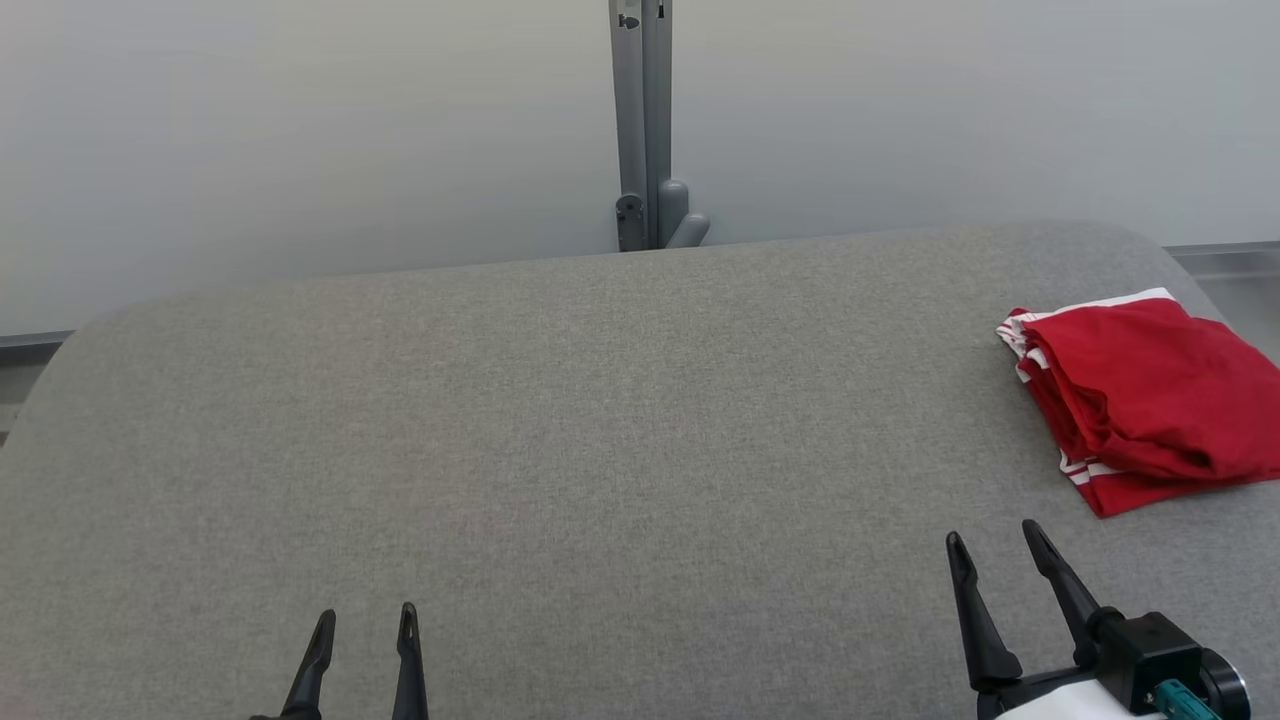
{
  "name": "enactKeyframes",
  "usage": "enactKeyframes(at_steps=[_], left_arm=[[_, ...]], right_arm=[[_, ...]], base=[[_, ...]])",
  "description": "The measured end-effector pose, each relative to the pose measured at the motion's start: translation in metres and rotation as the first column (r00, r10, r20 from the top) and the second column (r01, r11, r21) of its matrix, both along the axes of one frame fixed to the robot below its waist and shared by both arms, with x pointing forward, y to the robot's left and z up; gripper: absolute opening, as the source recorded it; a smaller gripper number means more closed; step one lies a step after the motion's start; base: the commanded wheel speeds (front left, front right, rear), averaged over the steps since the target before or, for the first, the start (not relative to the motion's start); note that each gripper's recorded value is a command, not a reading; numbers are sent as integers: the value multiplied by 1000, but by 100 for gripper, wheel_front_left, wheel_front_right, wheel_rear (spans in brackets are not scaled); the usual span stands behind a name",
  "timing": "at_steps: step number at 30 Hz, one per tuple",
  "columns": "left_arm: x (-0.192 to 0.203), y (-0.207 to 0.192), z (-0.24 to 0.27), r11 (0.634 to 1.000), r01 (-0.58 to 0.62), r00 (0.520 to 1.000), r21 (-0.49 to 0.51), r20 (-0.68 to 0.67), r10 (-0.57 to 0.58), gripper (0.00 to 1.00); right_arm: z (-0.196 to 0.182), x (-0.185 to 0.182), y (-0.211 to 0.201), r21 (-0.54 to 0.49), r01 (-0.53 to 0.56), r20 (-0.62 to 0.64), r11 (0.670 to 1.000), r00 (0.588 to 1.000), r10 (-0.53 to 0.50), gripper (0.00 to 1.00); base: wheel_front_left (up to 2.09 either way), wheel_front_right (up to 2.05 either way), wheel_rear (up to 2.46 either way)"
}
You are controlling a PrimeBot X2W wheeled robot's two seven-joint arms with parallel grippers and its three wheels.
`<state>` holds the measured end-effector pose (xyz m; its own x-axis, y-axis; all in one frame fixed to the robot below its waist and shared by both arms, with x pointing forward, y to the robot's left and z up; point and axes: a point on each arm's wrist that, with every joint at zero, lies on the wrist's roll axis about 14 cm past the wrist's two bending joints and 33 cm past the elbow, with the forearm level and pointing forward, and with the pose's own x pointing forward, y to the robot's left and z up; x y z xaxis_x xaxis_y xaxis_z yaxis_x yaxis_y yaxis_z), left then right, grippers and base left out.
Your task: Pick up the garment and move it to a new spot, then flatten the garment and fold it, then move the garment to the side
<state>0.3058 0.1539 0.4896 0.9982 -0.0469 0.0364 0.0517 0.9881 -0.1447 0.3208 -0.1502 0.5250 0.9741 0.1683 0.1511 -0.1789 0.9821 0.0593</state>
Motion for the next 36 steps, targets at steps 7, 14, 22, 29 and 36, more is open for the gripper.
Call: enactKeyframes(at_steps=[7, 14, 22, 29, 36], left_arm=[[-3, 6, -2, 1000, -16, 1000, 2, -4, 16, 100], [-5, 6, -3, 1000, -16, 1000, 5, -7, 16, 0], [-6, 8, -19, 996, -33, 997, -81, -73, 28, 0], [2, 10, -20, 977, -52, 995, -207, -100, 31, 0], [13, 11, -19, 939, -69, 993, -338, -116, 32, 0]], right_arm=[[-2, 0, 4, 6, -6, -5, 1000, 1000, 7, 100], [-2, -1, 6, 8, -14, -7, 1000, 1000, 14, 0], [-19, -3, 0, 100, 14, -82, 995, 997, -6, 0], [-21, 3, -12, 228, 58, -122, 972, 992, -30, 0], [-23, 10, -24, 355, 101, -161, 929, 986, -46, 0]], base=[[0, 0, 0], [0, 0, 0], [0, 0, 0], [0, 0, 0], [0, 0, 0]])
